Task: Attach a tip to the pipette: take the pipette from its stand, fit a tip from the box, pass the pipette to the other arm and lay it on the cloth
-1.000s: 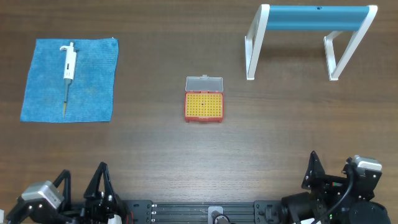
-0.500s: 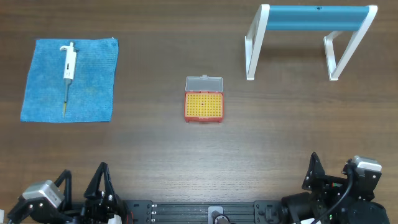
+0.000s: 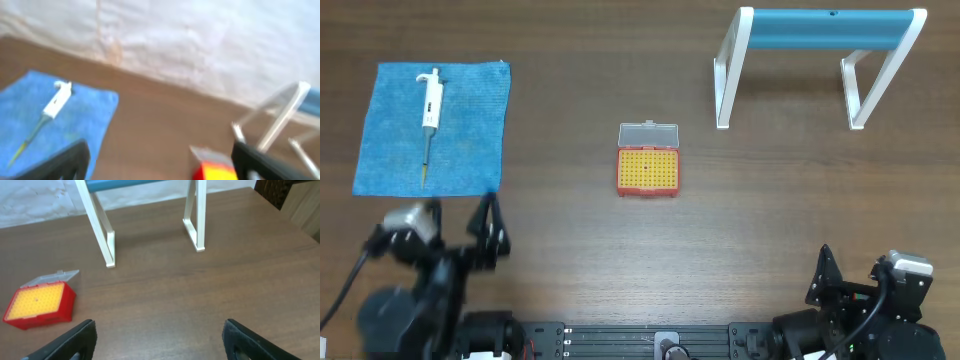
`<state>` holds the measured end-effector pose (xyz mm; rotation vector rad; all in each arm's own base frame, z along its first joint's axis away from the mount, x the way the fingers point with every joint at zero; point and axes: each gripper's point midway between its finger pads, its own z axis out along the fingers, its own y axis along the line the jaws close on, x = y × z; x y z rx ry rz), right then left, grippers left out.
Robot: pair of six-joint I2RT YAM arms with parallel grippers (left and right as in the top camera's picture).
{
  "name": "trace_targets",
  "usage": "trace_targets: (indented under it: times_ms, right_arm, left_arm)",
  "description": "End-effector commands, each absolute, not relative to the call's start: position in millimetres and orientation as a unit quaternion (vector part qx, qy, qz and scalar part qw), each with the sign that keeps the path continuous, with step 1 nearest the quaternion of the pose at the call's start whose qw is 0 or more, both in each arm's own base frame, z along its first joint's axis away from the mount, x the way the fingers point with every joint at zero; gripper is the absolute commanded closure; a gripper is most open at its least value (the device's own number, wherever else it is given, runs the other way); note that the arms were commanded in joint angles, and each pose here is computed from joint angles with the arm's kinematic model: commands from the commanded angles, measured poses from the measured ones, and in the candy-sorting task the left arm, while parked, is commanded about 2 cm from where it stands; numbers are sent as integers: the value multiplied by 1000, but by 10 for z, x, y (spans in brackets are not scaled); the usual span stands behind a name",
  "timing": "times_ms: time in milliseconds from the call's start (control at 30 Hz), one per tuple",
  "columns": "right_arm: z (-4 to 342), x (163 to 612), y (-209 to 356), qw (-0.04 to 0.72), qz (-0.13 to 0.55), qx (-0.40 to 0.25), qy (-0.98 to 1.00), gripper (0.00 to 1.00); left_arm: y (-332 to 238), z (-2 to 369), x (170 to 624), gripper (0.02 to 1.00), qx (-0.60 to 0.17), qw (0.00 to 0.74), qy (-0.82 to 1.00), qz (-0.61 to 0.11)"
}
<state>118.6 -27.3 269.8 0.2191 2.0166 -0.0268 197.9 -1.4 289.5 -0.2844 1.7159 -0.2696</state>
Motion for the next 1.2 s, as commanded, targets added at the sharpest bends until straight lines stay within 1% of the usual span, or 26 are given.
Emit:
trace_targets:
  times_ms: [33,133,300,367,533,767,867,1200]
  right_arm:
    - [2712,1175,-294,533,-14,94,841,185]
    - [2712,1175,-294,533,-14,94,841,185]
    - [2712,1175,-294,533,-14,94,841,185]
    - [2712,1175,-294,533,-14,94,841,185]
    - [2712,1175,-294,533,-14,94,841,185]
    - [2712,1175,-294,533,-14,94,841,180]
    - [2712,1175,-294,533,-14,94,841,185]
    - [2712,1175,-294,533,-14,94,841,185]
  left_arm:
    - [79,2397,2444,102,-123,691,704,-106]
    - [49,2262,2505,99,-111,717,678,-116]
    - [107,2041,2417,99,-119,721,674,-107]
    - [129,1932,2437,99,-125,708,687,-102]
    - [122,1515,2405,99,-138,647,744,-97]
    - [124,1537,2416,97,-137,653,739,-98]
    - [127,1567,2458,97,-132,673,721,-100]
    - [127,1564,2458,97,-133,673,721,-100]
